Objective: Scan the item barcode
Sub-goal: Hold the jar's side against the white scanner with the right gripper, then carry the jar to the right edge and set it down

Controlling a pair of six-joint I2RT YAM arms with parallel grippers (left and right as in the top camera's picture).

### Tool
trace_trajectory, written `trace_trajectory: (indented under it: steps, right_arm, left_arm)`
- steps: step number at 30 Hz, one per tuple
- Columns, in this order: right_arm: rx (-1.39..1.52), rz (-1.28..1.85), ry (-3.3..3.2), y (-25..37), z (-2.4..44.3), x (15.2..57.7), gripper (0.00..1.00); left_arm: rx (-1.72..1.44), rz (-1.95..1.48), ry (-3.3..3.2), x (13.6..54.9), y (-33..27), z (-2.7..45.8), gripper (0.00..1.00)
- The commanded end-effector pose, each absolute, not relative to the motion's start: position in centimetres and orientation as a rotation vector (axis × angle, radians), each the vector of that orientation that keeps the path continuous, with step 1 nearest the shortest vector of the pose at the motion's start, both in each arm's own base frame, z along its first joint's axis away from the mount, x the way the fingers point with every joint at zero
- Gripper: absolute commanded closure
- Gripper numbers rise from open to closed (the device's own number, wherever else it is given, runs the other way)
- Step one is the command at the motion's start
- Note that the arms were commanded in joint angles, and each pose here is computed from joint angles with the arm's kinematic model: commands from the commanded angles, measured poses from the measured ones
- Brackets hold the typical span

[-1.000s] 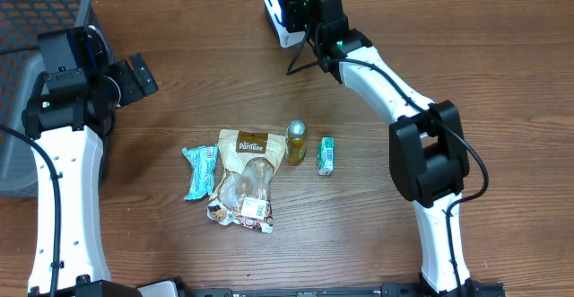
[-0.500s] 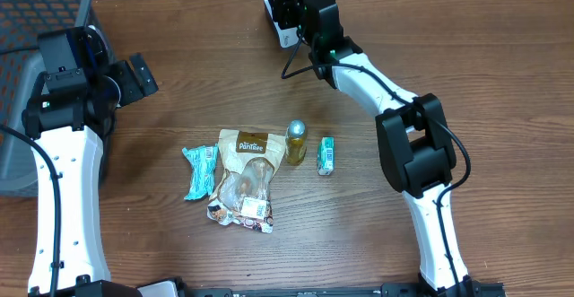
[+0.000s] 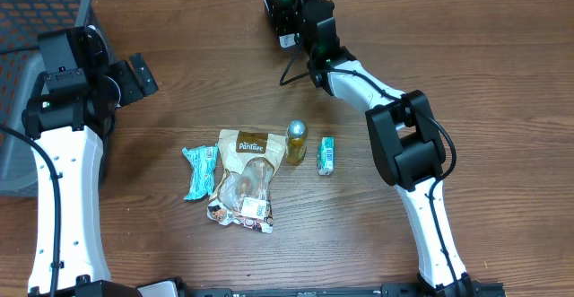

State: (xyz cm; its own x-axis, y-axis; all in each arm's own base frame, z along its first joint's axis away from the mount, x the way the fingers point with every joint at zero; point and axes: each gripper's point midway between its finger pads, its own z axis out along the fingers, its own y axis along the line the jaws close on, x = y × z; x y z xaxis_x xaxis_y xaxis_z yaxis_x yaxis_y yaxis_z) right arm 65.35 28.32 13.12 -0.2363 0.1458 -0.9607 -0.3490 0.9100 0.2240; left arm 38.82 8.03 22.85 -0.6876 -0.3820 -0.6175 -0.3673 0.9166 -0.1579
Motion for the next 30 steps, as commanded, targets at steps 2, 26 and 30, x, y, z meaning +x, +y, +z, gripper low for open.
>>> trace_trajectory:
  steps: [2,26,30]
  right_arm:
    - [-0.129,0.461,1.682,26.9,15.6,66.4,0.96]
    - [0.127,0.135,2.556,7.0,16.6,52.9,0.95]
    - [0.34,0.079,2.77,2.3,13.6,48.3,0.93]
  left_arm:
    - [-0.5,-0.022,2.37,39.1,8.0,24.0,0.0]
    - [-0.5,-0.022,2.37,39.1,8.0,24.0,0.01]
    - [-0.5,-0.022,2.37,39.1,8.0,24.0,0.0]
